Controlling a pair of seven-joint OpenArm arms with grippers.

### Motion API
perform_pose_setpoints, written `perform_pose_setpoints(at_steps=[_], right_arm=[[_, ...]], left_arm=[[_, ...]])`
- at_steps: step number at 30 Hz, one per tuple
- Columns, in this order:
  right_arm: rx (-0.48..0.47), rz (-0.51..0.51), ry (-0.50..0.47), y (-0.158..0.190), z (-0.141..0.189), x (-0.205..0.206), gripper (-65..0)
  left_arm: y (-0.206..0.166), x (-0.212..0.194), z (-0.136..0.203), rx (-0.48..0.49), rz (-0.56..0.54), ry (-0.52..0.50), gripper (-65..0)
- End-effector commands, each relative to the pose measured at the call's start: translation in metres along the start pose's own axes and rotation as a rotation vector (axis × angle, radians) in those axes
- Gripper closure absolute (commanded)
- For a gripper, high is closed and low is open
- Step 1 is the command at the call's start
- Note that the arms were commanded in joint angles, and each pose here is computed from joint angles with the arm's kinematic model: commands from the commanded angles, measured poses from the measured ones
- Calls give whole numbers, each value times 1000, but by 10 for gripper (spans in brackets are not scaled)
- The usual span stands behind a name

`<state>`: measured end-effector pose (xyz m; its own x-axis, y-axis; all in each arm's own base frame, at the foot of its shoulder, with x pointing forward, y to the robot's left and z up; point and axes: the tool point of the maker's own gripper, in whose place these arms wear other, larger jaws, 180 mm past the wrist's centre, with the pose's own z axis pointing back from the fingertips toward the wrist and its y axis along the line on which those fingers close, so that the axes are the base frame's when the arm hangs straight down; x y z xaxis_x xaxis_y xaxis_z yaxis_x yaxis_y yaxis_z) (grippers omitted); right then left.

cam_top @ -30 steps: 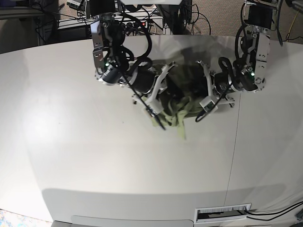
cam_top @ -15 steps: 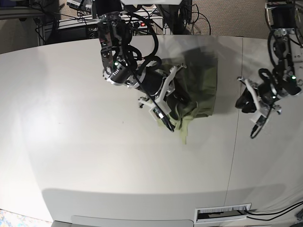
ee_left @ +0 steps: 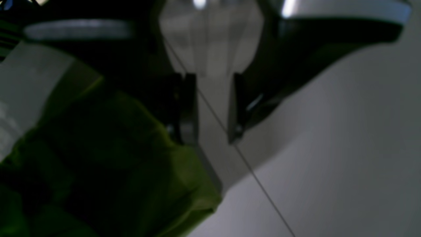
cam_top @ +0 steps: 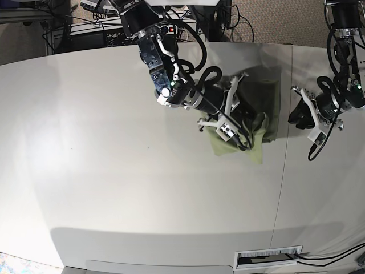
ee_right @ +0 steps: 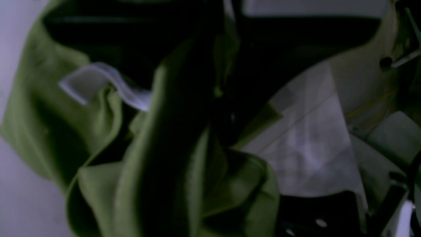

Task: Fold the T-shirt properly
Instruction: 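Press the bundled green shirt down with the right gripper and release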

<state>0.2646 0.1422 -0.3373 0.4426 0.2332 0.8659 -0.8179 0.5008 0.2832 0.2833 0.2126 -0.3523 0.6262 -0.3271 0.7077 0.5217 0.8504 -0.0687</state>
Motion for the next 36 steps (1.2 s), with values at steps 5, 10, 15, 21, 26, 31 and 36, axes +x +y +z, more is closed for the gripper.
perform_pose_setpoints(at_steps=[5,10,15,21,26,31,36], right_arm=[[39,46,-94,10,-3,34,-171],[84,57,-203,16,5,75,-194],[140,123,-249,39,17,105,-194],[143,208,-240,55,34,120,-194],[117,280,-268,61,50,136,-194],[79,313,-163,52,52,117,-193],[18,348,-38,31,62,82,-15]], left_arm=[[5,16,6,10,-18,-50,-177],[3,14,6,7,-13,-48,-177],[6,13,6,19,-23,-40,-177],[27,-1,8,135,-70,43,-177],[28,-2,8,139,-73,47,-177],[28,-3,8,141,-75,49,-177],[28,-3,8,140,-74,49,-177]])
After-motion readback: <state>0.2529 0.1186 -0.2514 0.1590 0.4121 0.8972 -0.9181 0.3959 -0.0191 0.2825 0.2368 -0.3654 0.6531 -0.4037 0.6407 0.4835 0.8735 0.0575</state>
